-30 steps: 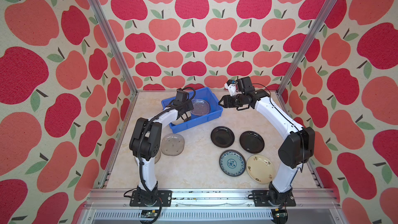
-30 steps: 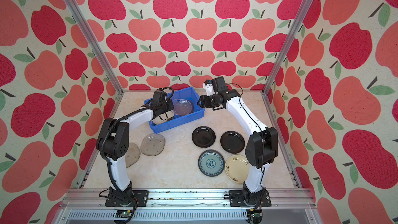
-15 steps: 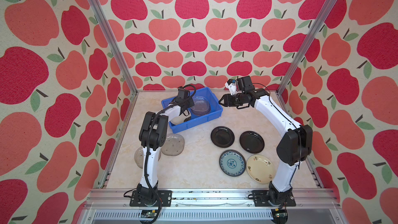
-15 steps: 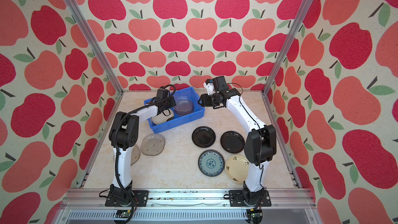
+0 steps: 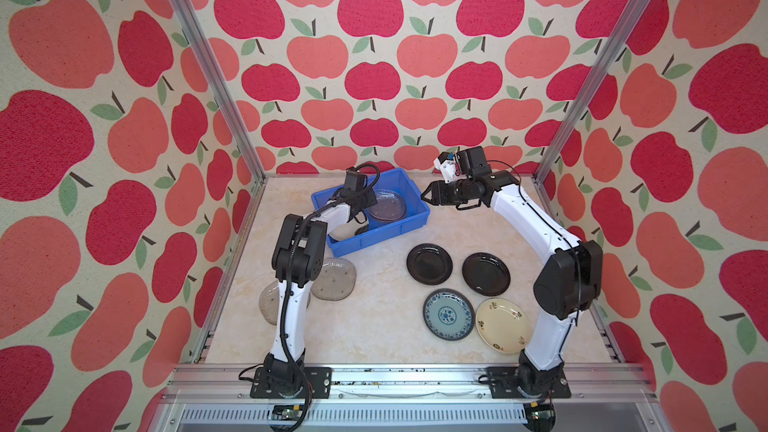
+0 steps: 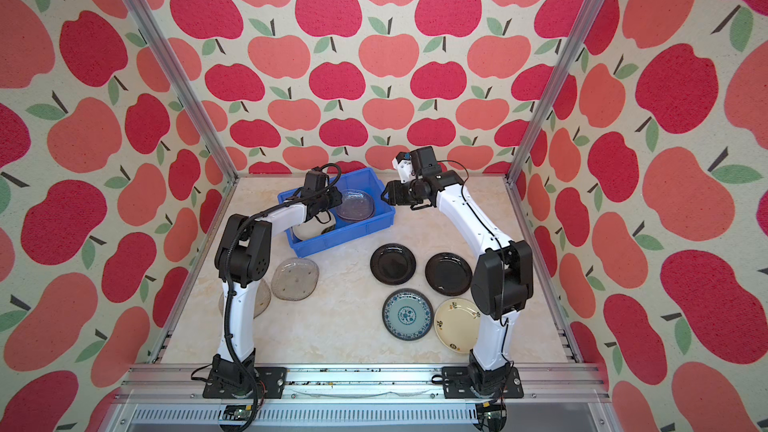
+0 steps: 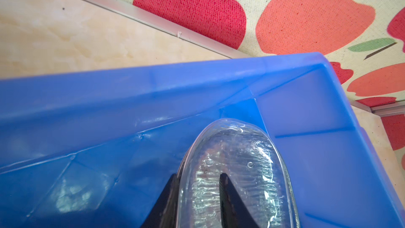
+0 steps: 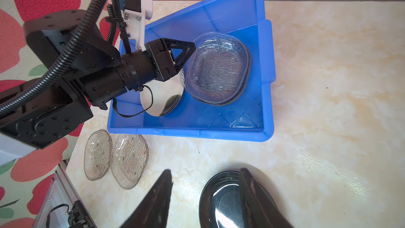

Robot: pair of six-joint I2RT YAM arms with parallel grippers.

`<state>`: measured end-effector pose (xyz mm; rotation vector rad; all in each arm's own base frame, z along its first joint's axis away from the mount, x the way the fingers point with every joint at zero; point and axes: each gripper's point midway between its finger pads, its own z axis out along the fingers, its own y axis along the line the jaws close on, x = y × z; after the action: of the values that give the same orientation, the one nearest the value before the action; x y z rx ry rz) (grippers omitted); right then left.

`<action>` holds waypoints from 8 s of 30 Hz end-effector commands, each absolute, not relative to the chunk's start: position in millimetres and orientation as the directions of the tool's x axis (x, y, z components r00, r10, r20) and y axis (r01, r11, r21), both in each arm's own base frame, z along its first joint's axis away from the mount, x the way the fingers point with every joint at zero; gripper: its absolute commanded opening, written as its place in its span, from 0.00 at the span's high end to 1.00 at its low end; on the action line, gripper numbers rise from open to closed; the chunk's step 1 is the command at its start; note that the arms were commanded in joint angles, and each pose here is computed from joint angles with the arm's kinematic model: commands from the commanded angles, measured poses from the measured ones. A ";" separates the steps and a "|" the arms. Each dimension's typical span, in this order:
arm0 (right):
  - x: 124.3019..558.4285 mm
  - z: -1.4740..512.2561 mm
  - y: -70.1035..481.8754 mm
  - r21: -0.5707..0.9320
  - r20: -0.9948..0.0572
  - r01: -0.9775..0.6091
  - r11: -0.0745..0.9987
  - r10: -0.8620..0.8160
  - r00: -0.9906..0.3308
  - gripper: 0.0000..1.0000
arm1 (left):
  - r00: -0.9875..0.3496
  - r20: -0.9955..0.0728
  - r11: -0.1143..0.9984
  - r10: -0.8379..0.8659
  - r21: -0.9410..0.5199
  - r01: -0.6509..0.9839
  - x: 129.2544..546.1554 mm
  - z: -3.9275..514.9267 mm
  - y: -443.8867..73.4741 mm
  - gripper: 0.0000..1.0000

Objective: Place the plates into the plastic bin on the countertop
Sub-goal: 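Lower the clear plate into the bin and open the left gripper, then move both grippers to a fourth clear glass plate nearer the robot, then close the right gripper on the fourth clear plate's rim and tilt it up, then close the left gripper on the plate's raised edge while the right holds it, then carry the fourth plate over the bin with the left gripper while the right releases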

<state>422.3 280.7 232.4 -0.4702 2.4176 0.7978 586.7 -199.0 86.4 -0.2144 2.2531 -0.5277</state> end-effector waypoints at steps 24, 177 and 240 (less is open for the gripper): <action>397.4 213.8 309.0 0.481 -0.548 -0.512 0.712 -0.211 -0.809 0.48 | -0.715 -0.644 0.913 -0.274 -0.407 0.018 572.3 52.0 -208.9 0.59; 280.7 137.3 355.6 0.559 -0.361 -0.421 0.715 -0.248 -0.899 1.00 | -0.670 -0.677 0.827 -0.305 -0.538 0.166 326.5 170.2 -162.1 0.46; 403.8 269.1 274.2 0.561 -0.583 -0.354 0.748 0.054 -0.810 0.53 | -0.619 -0.665 0.821 -0.418 -0.569 0.057 528.7 209.7 -188.6 1.00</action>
<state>402.5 272.7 271.3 -0.1974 2.3310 0.8995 509.4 -193.5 230.2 -0.2113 2.0972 -0.7211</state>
